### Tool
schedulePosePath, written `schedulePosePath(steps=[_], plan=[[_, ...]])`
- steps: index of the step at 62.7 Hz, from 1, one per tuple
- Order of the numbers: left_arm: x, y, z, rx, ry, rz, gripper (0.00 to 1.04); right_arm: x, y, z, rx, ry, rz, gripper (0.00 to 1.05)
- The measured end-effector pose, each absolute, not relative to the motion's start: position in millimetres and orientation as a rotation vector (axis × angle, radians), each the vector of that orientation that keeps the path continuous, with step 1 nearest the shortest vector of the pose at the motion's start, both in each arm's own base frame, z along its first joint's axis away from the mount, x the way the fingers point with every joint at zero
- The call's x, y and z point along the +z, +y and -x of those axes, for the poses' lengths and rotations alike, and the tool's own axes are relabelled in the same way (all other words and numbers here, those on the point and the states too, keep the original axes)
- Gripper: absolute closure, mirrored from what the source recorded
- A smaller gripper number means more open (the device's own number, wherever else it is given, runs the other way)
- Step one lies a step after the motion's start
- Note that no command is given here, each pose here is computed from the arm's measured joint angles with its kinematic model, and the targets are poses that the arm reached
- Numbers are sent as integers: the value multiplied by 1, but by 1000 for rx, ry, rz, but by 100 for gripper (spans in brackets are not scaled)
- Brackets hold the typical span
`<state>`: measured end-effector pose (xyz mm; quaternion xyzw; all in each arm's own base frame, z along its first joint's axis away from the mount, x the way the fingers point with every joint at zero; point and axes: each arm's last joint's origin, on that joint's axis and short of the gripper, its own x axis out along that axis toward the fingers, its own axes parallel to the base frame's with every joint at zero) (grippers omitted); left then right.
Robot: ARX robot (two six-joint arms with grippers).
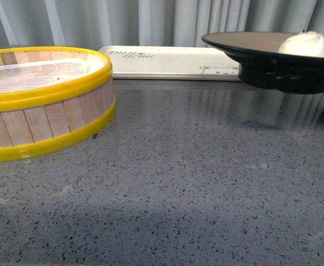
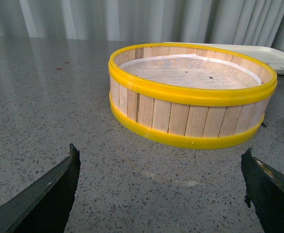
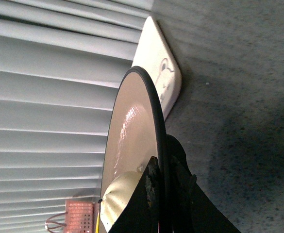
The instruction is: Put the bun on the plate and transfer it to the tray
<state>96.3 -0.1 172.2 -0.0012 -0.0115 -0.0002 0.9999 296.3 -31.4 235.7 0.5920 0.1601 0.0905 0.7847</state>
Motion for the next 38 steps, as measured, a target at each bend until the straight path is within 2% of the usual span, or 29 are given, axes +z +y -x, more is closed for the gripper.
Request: schedulePosePath(steps=[11,26,38], plan=[[172,0,-96,0,-23,2,7,257,-36,-304,247,277,-1232,102],[172,0,-96,0,-23,2,7,259,-46,-368,203,283,-1235,102],[172,0,-96,0,-23,2,7,269,-18,-434,245,341,-1232,102]])
